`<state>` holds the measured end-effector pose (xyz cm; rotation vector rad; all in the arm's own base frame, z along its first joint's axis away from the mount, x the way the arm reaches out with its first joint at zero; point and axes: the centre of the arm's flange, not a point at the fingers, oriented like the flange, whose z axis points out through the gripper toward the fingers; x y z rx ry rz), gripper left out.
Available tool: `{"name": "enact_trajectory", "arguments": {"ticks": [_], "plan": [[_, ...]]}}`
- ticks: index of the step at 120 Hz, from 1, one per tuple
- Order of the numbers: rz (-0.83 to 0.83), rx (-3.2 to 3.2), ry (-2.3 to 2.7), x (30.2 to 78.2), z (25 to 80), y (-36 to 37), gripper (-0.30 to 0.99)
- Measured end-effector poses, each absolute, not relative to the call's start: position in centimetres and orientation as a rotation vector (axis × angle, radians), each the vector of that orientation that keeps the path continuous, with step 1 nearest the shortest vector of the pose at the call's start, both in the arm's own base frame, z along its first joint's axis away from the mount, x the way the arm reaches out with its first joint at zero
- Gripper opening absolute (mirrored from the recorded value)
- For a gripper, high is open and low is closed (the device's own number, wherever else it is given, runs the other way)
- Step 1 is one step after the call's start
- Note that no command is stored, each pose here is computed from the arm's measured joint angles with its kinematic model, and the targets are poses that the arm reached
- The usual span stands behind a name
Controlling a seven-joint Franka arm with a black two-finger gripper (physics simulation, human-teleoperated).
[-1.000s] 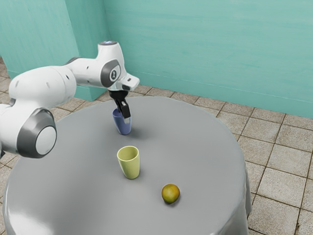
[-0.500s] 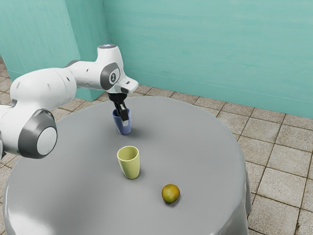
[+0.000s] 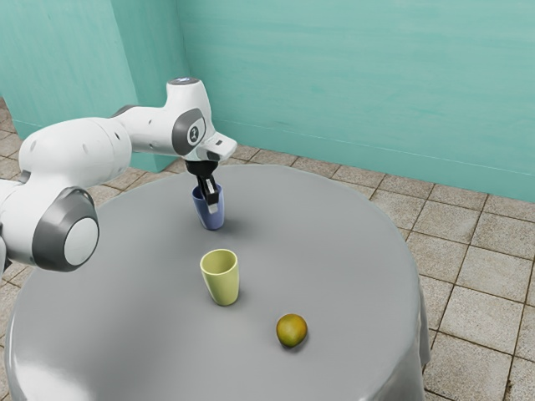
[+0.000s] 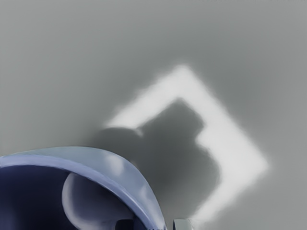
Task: Place the left cup onto the right cup
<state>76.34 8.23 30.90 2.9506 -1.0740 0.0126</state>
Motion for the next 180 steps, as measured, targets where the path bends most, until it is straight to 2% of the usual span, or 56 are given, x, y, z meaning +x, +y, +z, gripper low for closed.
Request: {"name": "enact_trajectory", "arguments": {"ticks": [32, 77, 109, 180], "plan": [[0.034, 2.955, -1.086, 76.4, 32.1, 8.1, -0.07], [0.164, 2.975, -1.13, 74.4, 41.6, 6.4, -0.09], [0.217, 2.97, -1.165, 72.1, 46.5, 4.8, -0.09], [0.21, 2.9, -1.287, 69.8, 47.9, -1.5, -0.09]]}}
